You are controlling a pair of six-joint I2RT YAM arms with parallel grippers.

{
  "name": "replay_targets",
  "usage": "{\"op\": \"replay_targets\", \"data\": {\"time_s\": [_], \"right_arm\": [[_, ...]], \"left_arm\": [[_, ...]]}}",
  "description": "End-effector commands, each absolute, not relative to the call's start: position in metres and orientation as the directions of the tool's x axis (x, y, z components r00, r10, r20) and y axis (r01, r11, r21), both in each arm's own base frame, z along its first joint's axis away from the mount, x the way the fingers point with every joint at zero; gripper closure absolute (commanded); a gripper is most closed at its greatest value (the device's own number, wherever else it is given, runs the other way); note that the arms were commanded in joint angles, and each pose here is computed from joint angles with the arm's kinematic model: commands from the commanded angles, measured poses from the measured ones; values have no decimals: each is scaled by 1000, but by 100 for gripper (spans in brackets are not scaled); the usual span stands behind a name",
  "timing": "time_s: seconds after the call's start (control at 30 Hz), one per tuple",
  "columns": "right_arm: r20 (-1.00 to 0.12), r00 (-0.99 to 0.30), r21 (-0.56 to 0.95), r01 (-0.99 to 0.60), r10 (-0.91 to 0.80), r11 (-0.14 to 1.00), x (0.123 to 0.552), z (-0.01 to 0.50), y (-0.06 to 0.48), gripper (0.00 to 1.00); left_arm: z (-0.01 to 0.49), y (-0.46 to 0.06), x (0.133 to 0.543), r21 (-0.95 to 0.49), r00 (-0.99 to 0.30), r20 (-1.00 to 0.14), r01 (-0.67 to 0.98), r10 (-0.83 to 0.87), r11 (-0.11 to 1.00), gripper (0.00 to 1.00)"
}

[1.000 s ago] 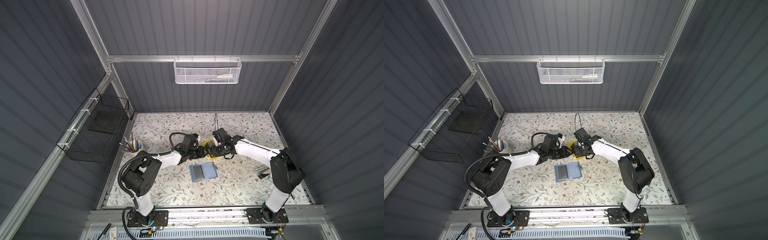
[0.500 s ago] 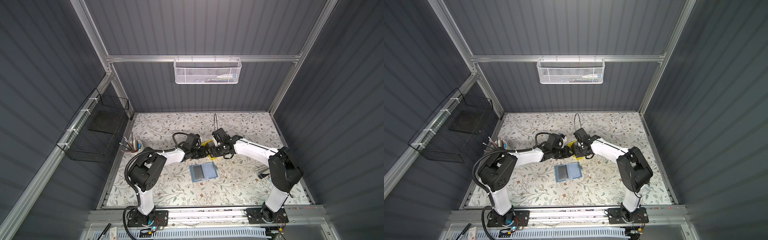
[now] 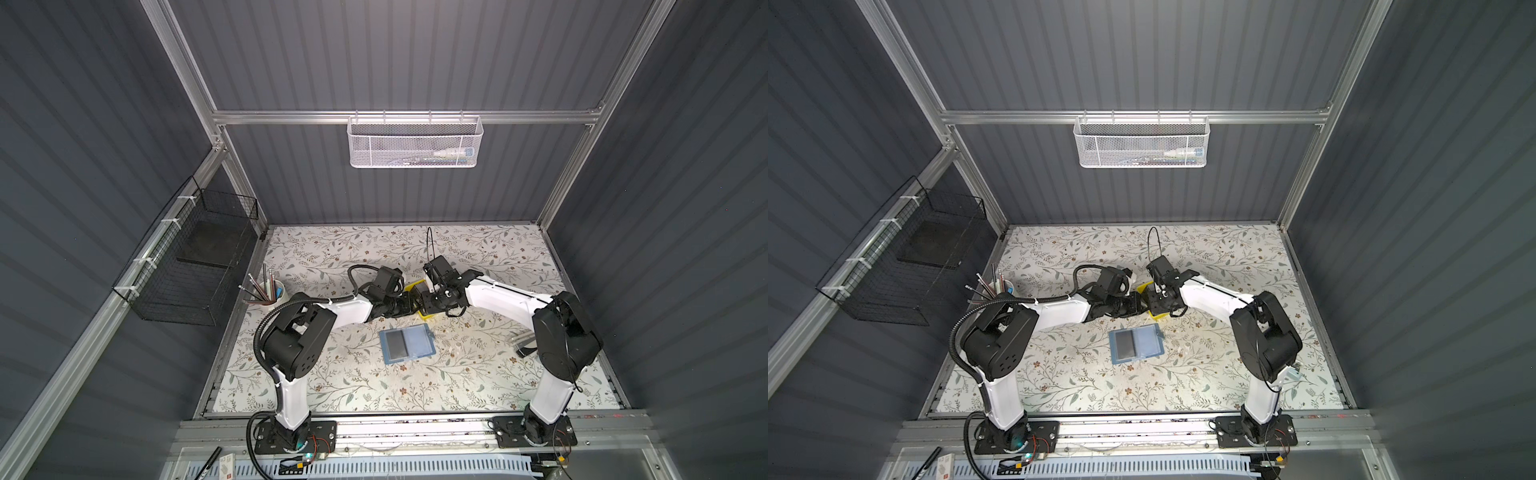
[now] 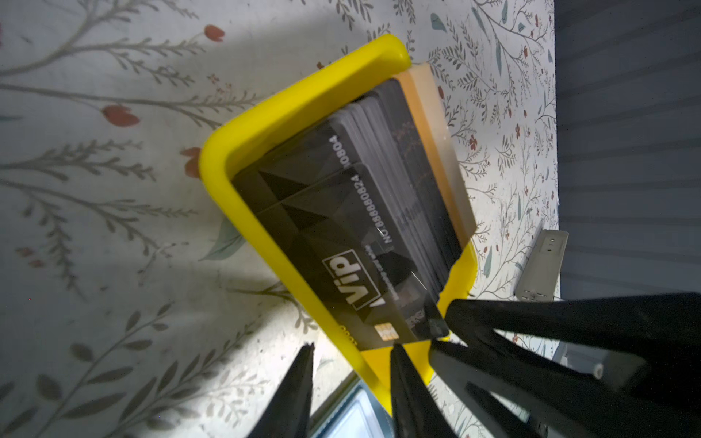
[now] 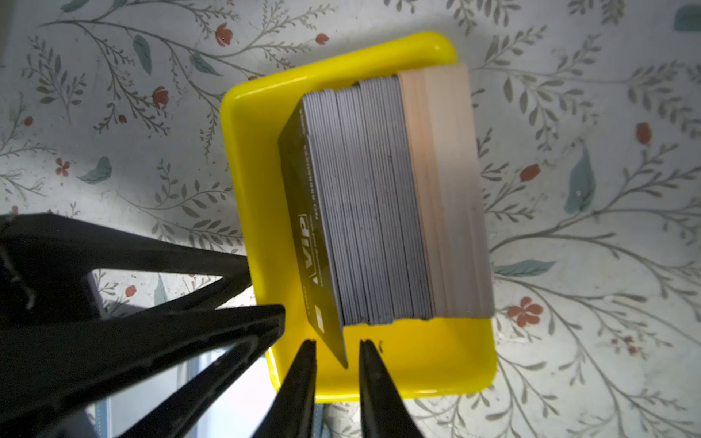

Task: Insert credit cards into a card holder
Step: Pick up the credit card from the storage box.

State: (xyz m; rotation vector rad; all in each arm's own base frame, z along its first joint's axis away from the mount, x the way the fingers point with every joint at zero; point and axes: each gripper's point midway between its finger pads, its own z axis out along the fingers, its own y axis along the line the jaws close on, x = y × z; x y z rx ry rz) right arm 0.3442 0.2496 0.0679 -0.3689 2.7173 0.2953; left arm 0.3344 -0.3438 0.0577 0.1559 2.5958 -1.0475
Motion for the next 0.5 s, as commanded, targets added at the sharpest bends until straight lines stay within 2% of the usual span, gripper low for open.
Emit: {"op": "replay_targets", "data": {"time_s": [0.0,0.13,0.47], "right_arm": [[-396,-893,161,-297,-214,941,347,69,252,81],[-396,-894,164,-294,-211,942,346,70,252,86],[-388,-896,162,-299,-218,941,346,67,252,83]], "left_arm": [[56,-347,336,-643,-936,-353,238,-6,728,65],[56,-348,337,-644,-935,-354,239,-6,727,65],[57,-351,338,-651,-935,-355,241,-8,720,65]]}}
